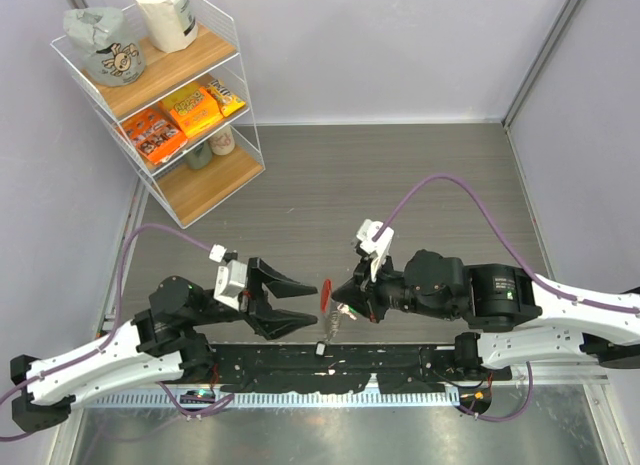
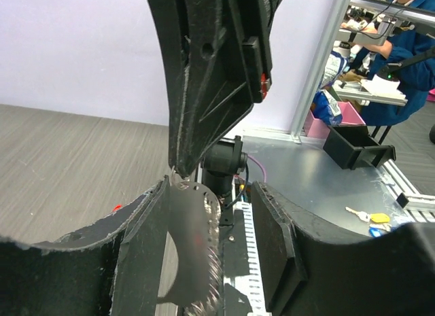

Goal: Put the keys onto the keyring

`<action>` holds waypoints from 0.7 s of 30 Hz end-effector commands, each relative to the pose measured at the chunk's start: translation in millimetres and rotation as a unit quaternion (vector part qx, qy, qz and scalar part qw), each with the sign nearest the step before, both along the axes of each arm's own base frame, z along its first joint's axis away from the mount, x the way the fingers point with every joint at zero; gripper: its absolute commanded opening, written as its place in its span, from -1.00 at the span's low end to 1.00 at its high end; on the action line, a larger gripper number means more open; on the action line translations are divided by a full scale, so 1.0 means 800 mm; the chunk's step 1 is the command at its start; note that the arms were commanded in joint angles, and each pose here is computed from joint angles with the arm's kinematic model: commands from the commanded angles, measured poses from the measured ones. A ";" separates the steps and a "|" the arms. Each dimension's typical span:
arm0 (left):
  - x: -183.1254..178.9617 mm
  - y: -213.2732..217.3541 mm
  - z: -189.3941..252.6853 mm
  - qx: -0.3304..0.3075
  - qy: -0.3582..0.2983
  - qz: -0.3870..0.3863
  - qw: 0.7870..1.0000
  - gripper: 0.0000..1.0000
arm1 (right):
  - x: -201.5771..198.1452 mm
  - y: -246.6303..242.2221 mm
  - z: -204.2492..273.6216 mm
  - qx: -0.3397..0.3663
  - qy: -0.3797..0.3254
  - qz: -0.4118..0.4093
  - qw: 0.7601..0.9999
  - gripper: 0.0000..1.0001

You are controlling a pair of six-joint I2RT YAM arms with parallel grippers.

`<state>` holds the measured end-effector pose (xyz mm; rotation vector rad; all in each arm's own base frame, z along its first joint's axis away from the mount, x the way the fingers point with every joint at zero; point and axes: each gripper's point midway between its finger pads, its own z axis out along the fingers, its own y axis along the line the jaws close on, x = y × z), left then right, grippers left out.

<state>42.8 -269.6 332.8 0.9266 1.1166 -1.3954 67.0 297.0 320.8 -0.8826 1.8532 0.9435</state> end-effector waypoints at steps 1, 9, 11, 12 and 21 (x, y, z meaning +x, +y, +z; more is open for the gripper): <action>-0.005 -0.002 0.030 -0.024 0.013 -0.012 1.000 0.09 | -0.014 0.009 0.030 0.029 -0.031 0.051 0.998 -0.89; 0.001 -0.007 0.024 -0.014 0.025 -0.005 1.000 -0.10 | -0.028 0.025 0.045 0.030 -0.074 0.093 0.992 -0.89; 0.001 -0.008 0.023 -0.013 0.025 -0.006 1.000 -0.16 | -0.029 0.028 0.050 0.031 -0.080 0.099 0.991 -0.89; 0.000 -0.008 0.022 -0.011 0.025 -0.008 1.000 -0.18 | -0.030 0.030 0.051 0.030 -0.085 0.102 0.991 -0.89; -0.003 -0.010 0.018 -0.004 0.023 -0.016 1.000 -0.34 | -0.032 0.033 0.073 0.041 -0.104 0.111 0.988 -0.89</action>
